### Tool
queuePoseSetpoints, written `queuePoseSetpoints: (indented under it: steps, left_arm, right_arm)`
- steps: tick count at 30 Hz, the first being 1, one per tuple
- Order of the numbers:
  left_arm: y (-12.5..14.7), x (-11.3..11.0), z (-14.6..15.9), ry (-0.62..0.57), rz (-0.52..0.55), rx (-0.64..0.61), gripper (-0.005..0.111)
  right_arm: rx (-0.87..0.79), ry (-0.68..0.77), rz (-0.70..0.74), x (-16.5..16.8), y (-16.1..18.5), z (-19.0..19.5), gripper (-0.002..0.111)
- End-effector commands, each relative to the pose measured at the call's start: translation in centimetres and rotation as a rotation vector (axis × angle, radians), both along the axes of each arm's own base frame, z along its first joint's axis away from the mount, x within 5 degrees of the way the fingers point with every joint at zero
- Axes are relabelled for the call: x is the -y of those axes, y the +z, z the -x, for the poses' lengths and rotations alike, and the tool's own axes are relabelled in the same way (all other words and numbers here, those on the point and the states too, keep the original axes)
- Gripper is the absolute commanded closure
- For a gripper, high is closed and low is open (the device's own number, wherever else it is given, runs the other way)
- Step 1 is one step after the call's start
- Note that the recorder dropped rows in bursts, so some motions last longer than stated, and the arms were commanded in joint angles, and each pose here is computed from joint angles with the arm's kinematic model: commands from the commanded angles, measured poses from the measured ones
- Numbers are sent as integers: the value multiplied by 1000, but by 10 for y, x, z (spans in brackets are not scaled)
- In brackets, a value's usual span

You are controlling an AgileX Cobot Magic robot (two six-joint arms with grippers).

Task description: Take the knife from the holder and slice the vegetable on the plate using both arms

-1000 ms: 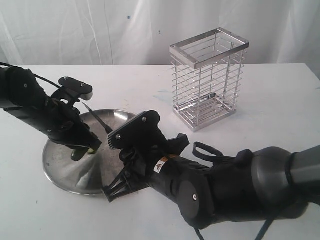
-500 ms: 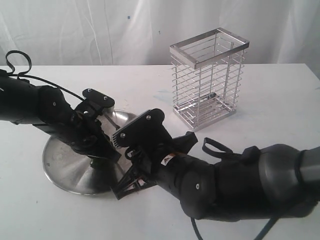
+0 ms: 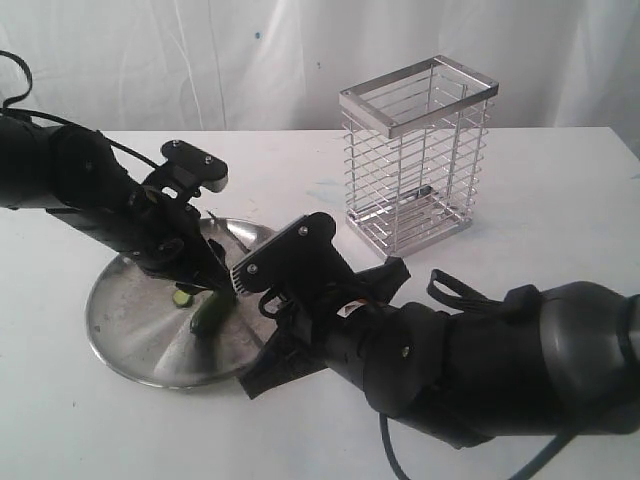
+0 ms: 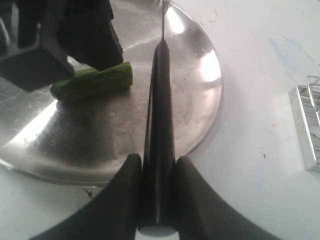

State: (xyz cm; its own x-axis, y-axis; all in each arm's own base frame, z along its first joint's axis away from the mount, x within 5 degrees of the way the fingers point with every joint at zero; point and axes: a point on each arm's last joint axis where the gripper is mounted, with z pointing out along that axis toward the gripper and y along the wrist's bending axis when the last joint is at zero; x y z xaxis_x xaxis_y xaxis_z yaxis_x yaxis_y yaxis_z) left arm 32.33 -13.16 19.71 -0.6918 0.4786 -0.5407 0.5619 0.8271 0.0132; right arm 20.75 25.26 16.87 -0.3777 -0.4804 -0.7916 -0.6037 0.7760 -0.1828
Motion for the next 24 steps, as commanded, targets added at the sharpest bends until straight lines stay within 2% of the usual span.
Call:
queuePoseSetpoints:
  steps: [1, 8, 13, 19, 24]
  left_arm:
    - [11, 0, 6, -20, -7, -4, 53]
    - [10, -2, 8, -45, -43, -25, 53]
    - [10, -2, 7, -39, -38, -7, 53]
    - [11, -3, 6, -32, -35, 0, 53]
    - [11, -16, 2, 9, -35, -14, 53]
  right_arm:
    - [-8, 19, 8, 2, 2, 1, 108]
    - [-18, 65, 93, 13, 3, 10, 108]
    - [-46, 139, 120, 21, 2, 21, 108]
    - [-34, 161, 146, 22, 1, 22, 108]
    - [-28, 157, 148, 22, 2, 21, 108]
